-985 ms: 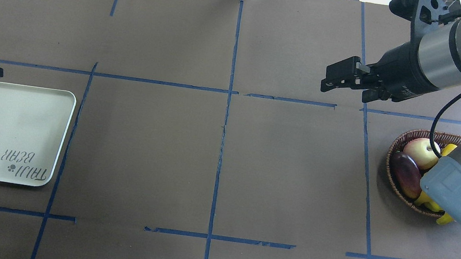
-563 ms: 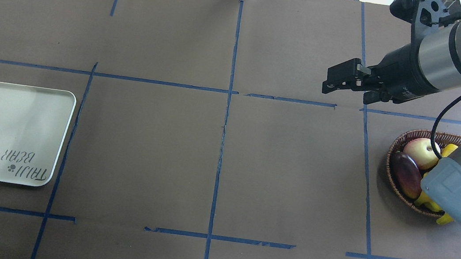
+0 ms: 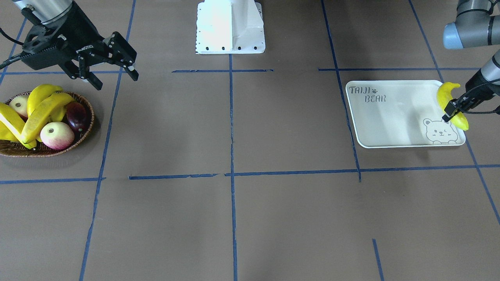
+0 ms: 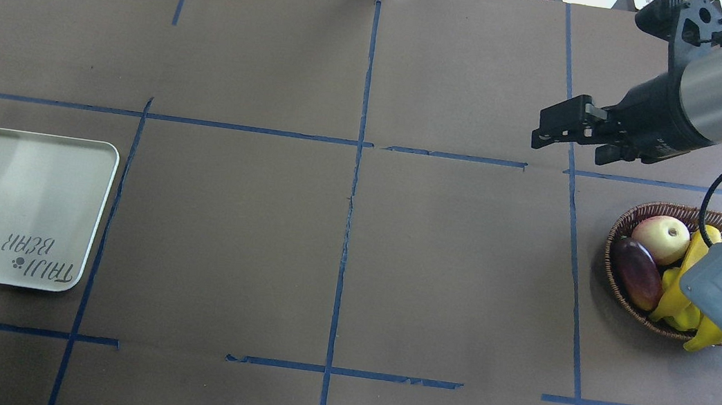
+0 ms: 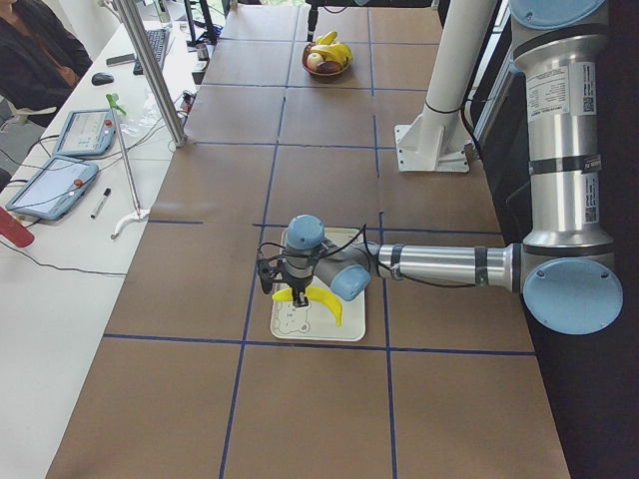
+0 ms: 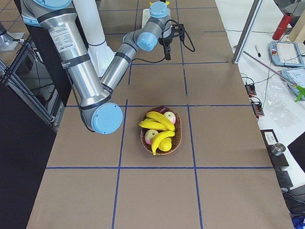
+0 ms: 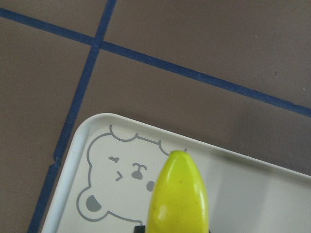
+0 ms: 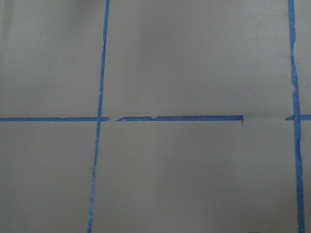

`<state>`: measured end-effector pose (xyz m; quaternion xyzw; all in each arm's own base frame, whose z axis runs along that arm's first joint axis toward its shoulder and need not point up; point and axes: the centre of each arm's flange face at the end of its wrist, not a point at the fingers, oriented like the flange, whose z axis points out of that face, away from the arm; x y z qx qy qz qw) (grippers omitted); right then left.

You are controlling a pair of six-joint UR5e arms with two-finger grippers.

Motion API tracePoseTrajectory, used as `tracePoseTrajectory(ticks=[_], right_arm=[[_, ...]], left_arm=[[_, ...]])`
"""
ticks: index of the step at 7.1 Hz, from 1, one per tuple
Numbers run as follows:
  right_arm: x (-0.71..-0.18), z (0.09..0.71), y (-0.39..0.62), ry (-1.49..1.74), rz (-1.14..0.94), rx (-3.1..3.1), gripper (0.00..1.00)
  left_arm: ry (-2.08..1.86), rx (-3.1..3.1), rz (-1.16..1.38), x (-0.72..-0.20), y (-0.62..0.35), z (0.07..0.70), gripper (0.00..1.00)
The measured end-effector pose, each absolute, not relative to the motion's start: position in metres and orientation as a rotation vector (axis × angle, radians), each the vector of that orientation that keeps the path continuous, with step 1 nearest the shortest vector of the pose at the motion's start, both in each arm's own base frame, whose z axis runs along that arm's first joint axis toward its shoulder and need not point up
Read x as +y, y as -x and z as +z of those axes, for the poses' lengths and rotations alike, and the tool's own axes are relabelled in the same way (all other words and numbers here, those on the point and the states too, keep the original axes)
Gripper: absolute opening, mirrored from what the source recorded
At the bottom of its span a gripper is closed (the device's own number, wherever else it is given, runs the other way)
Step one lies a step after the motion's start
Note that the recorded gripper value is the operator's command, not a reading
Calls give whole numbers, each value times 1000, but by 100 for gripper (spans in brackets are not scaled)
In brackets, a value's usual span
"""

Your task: Transfer all bananas from basket to plate

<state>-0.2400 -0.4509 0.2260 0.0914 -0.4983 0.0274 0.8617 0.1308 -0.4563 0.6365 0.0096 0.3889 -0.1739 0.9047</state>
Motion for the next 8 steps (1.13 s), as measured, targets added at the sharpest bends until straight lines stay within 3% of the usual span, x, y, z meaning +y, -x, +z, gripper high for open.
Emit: tracePoseTrajectory(ticks=[3,4,5,6,7,8], right_arm=[[-460,250,214,-188,49,-1024,100],[-463,254,211,-192,47,-1018,100],[-465,256,208,-195,46,-1014,100],[-466,257,207,-197,46,-1013,100],[-466,256,207,-198,45,-1013,100],[-466,256,206,-198,44,-1016,100]], left_arm=[[-13,792,-336,-471,-157,640,2],[-4,791,-313,-468,-170,640,9],[2,787,-298,-465,-178,641,30],[7,784,-291,-463,-182,642,73],[9,781,-287,-460,-182,645,100],[9,776,-285,-457,-180,647,100]])
